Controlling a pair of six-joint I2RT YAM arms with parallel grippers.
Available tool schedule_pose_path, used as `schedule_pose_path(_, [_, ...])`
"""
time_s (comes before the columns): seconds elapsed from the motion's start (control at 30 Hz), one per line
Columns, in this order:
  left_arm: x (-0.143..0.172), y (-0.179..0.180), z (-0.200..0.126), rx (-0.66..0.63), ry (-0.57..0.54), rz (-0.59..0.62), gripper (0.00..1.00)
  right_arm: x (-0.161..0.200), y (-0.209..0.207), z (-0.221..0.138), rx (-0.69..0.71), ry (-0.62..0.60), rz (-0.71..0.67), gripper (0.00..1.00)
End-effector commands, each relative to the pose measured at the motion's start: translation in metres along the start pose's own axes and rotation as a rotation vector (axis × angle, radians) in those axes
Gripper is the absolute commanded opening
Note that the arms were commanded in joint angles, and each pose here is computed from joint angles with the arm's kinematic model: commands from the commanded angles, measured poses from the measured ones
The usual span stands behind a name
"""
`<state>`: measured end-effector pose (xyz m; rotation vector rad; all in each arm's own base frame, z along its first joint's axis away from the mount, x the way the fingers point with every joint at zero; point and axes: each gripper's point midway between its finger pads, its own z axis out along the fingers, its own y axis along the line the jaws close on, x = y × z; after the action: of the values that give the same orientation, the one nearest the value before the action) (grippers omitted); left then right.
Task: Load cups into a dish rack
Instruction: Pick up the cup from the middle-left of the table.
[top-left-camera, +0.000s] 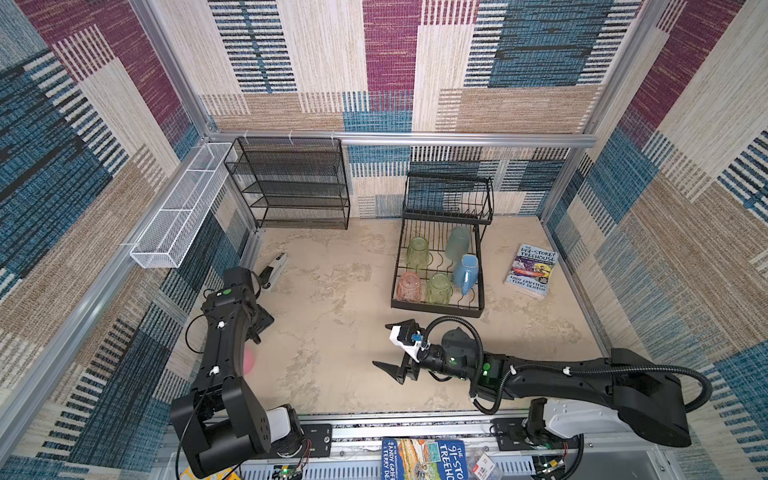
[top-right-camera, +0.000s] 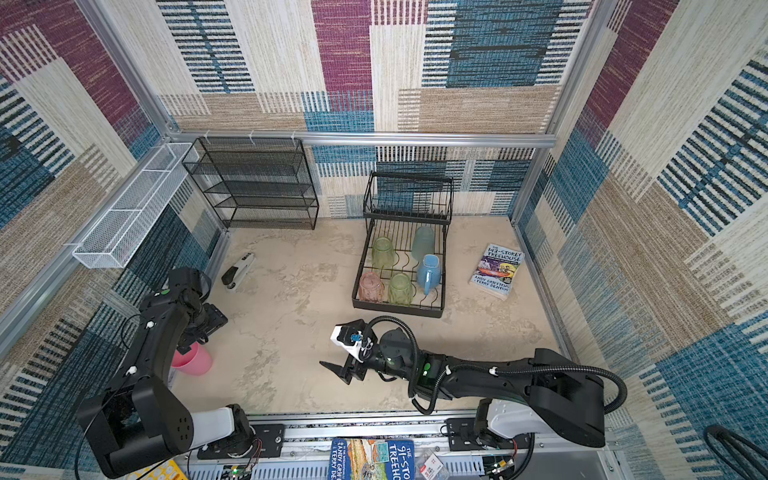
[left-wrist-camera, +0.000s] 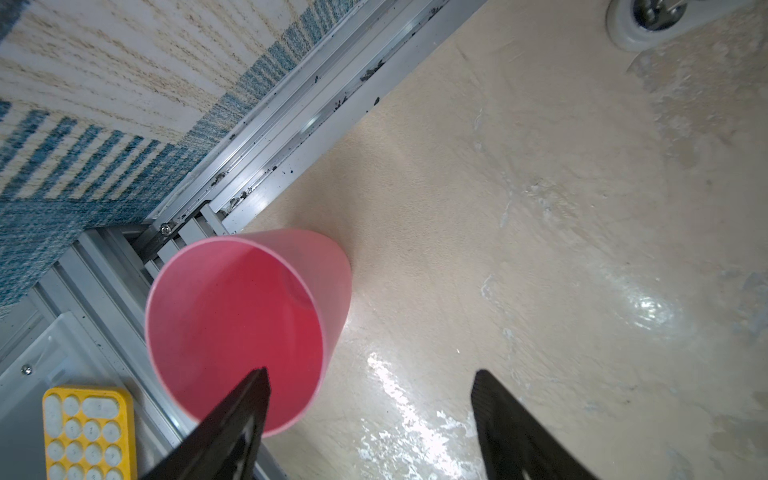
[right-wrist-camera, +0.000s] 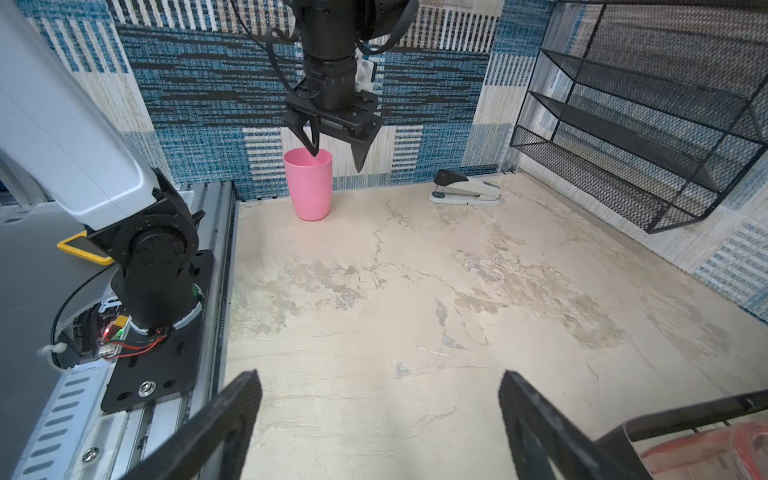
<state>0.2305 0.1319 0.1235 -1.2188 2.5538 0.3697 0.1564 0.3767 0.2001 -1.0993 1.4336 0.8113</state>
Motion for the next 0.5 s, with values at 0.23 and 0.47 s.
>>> schedule_pose_path(0.23, [-0.002,0.0016,0.01,0.004,0.014,-0.006,0.71,-0.0113,0.0004,-0.0034,0.017,-0.076,-0.036,0.92])
schedule_pose_path(0.47, [-0.0009,0.006,0.0122,-0.015,0.021,-0.004,0.58,-0.01,0.0001,-0.0029,0.02,-0.077,-0.031,0.92])
